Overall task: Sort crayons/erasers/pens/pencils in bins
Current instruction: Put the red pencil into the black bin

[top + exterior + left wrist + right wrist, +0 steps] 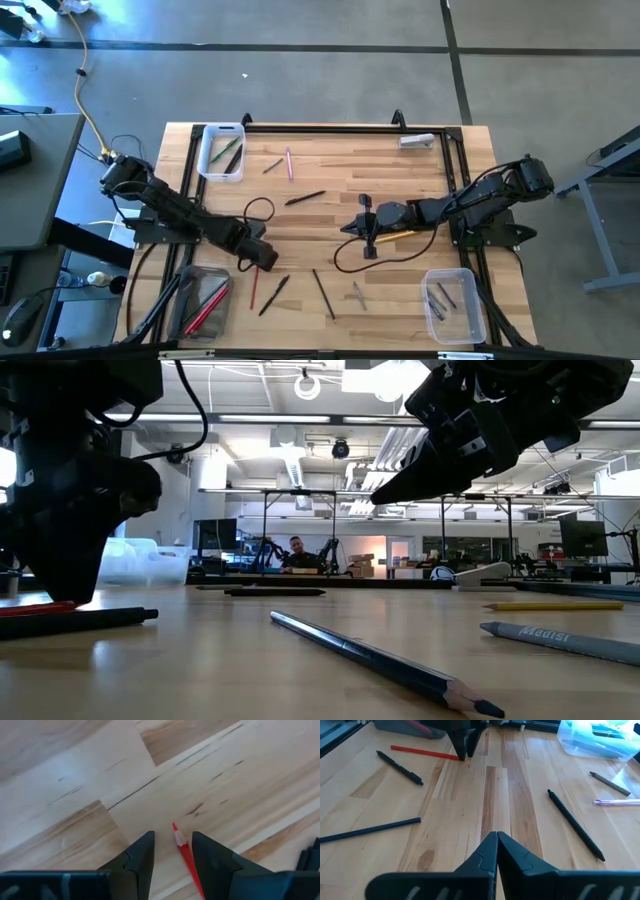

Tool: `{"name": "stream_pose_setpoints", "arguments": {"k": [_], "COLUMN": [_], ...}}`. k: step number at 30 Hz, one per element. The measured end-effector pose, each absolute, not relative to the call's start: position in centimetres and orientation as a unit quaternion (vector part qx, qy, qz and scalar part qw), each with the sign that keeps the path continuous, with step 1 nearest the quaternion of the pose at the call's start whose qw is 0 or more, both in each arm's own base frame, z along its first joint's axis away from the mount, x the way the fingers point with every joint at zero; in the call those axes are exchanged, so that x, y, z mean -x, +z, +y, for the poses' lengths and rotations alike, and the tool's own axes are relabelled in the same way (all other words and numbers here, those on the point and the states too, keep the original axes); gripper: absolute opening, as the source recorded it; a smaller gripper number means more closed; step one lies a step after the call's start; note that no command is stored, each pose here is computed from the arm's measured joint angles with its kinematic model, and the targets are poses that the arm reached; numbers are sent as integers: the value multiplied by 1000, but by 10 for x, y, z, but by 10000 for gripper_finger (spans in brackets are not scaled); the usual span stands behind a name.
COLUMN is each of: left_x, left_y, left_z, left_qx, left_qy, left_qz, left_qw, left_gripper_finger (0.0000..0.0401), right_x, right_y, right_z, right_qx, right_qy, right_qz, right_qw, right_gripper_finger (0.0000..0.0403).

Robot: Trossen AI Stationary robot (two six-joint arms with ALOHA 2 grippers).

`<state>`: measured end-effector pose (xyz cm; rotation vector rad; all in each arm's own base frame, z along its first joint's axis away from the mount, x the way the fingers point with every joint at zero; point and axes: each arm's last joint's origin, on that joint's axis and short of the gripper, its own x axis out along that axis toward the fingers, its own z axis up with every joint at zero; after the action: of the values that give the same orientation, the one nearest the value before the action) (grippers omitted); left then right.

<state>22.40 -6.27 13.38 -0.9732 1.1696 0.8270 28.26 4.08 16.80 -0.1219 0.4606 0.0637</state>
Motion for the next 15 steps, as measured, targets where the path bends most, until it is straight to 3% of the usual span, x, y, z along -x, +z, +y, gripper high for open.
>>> {"name": "stream_pose_setpoints", "arguments": {"k": [15], "left_x": [-230], "left_y": [127], "left_z": [-64], "left_qx": [372], "left_qy": [330], "left_qz": [541], "left_qw": [678], "left_gripper_finger": [44], "right_x": [-283], "right_y": [168], "right_z": [40], "right_qx": [60], "right_qy": [27], "right_qz": [228], "right_qw": [971], "right_gripper_finger": [0]}}
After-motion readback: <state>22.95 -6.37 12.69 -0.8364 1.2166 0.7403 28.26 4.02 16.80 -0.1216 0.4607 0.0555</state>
